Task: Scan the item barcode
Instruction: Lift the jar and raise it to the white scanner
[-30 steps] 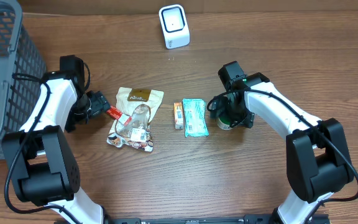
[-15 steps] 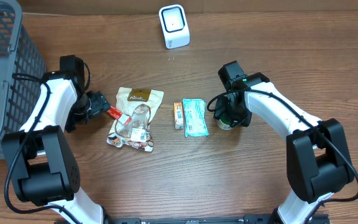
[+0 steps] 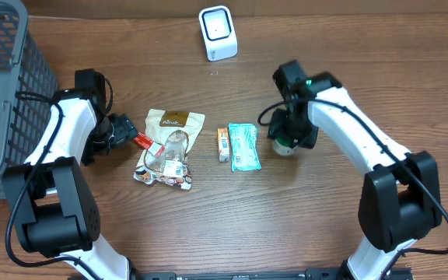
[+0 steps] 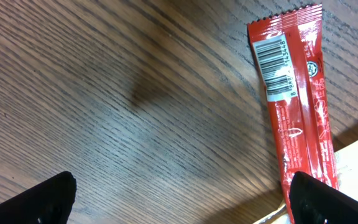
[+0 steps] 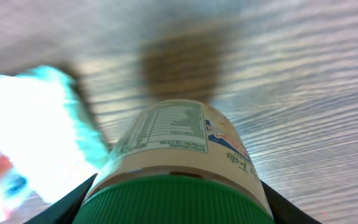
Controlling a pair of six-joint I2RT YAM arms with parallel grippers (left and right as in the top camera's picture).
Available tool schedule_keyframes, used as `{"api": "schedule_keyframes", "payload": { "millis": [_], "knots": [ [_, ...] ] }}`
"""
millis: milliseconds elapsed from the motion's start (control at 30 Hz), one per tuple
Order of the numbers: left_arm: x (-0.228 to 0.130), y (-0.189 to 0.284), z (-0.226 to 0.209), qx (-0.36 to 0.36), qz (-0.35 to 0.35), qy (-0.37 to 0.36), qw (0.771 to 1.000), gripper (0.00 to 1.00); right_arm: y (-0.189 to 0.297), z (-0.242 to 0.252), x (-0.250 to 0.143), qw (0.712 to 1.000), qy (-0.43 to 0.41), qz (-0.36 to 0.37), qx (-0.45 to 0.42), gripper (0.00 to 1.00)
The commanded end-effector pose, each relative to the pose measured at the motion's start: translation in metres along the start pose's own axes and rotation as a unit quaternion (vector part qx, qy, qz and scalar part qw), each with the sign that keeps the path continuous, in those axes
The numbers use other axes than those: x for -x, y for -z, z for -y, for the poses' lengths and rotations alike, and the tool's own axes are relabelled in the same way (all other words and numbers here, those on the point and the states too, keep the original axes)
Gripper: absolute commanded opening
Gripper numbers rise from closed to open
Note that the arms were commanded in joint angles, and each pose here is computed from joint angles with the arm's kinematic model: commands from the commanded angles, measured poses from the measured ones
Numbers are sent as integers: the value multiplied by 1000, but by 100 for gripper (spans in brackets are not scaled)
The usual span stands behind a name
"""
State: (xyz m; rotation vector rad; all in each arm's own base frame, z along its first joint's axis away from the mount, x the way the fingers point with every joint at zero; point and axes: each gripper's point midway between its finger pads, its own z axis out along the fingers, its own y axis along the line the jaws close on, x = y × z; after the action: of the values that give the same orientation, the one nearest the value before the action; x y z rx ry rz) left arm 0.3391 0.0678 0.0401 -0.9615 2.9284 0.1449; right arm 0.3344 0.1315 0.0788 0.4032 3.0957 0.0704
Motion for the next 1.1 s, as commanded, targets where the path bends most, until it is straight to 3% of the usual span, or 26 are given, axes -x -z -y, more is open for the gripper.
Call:
{"api": "schedule_keyframes", "payload": {
  "millis": [0, 367, 733, 1067],
  "knots": [
    [9, 5, -4, 4, 14, -1, 1000, 100, 43, -12, 18, 999, 0, 33, 19, 44],
    [9, 5, -4, 5, 14, -1, 1000, 100, 158, -54, 25, 987, 31, 72, 140, 41],
    [9, 5, -4, 4, 14, -1, 1000, 100, 179, -85, 59, 966, 45, 148, 207, 41],
    [9, 5, -4, 5, 14, -1, 1000, 100, 213, -114, 101, 928, 56, 253, 267, 40]
  ]
}}
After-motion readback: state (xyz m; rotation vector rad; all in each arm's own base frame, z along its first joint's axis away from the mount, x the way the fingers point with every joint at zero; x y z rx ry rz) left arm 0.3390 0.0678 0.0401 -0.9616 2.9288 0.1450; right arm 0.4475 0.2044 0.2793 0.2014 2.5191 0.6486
